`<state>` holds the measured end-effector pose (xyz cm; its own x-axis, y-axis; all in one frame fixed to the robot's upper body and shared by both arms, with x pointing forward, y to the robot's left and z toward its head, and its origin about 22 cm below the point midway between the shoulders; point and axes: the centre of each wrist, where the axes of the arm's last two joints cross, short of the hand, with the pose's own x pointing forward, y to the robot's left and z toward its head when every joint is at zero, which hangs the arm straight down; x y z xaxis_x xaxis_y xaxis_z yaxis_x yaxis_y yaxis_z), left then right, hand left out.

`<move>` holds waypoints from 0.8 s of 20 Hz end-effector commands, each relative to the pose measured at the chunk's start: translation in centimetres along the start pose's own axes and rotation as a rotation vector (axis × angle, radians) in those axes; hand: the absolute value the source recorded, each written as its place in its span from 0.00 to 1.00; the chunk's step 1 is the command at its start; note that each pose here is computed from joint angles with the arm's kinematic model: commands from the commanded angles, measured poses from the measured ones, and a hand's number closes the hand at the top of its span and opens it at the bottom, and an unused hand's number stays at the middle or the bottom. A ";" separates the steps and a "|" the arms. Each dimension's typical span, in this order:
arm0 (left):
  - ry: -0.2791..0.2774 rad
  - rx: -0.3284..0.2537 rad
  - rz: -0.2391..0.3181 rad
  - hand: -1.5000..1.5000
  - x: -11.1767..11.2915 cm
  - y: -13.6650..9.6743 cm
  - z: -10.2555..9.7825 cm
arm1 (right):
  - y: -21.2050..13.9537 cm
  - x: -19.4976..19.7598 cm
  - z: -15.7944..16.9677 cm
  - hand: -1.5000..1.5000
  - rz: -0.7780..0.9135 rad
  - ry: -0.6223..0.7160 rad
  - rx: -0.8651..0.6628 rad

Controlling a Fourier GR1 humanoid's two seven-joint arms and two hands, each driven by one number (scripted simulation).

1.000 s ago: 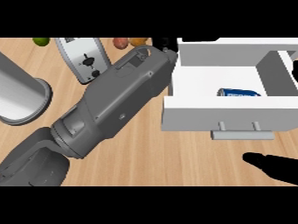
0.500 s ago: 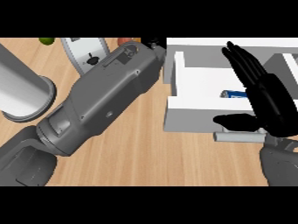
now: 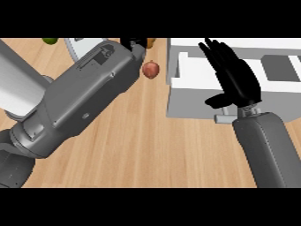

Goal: Pick up the can, place it into the drawer and close the drawer

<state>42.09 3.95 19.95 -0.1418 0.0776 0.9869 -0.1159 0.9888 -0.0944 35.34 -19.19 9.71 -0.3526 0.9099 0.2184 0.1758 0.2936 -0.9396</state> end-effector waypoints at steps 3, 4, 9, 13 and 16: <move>-0.007 0.013 0.002 0.00 -0.3 3.9 -0.5 | 4.1 -0.5 -2.2 0.00 0.065 0.022 0.030; -0.020 0.030 -0.015 0.00 0.4 1.8 0.0 | 5.6 -1.5 -1.8 0.00 0.076 0.032 0.035; -0.020 0.033 -0.045 0.00 0.3 5.7 -0.4 | 7.1 -2.8 -2.4 0.00 0.142 0.067 -0.003; -0.027 0.026 -0.021 0.00 1.6 4.8 0.1 | 7.4 -3.2 -3.7 0.00 0.153 0.081 -0.034; -0.013 0.024 -0.005 0.00 1.3 5.2 0.6 | 6.7 -3.9 -4.8 0.00 0.164 0.101 -0.067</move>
<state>41.08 8.84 20.63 -0.1556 0.0665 0.9856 -0.1398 0.9862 -0.0887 41.63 -19.29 5.10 -0.2622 0.9628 0.0658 0.2984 0.1457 -0.9433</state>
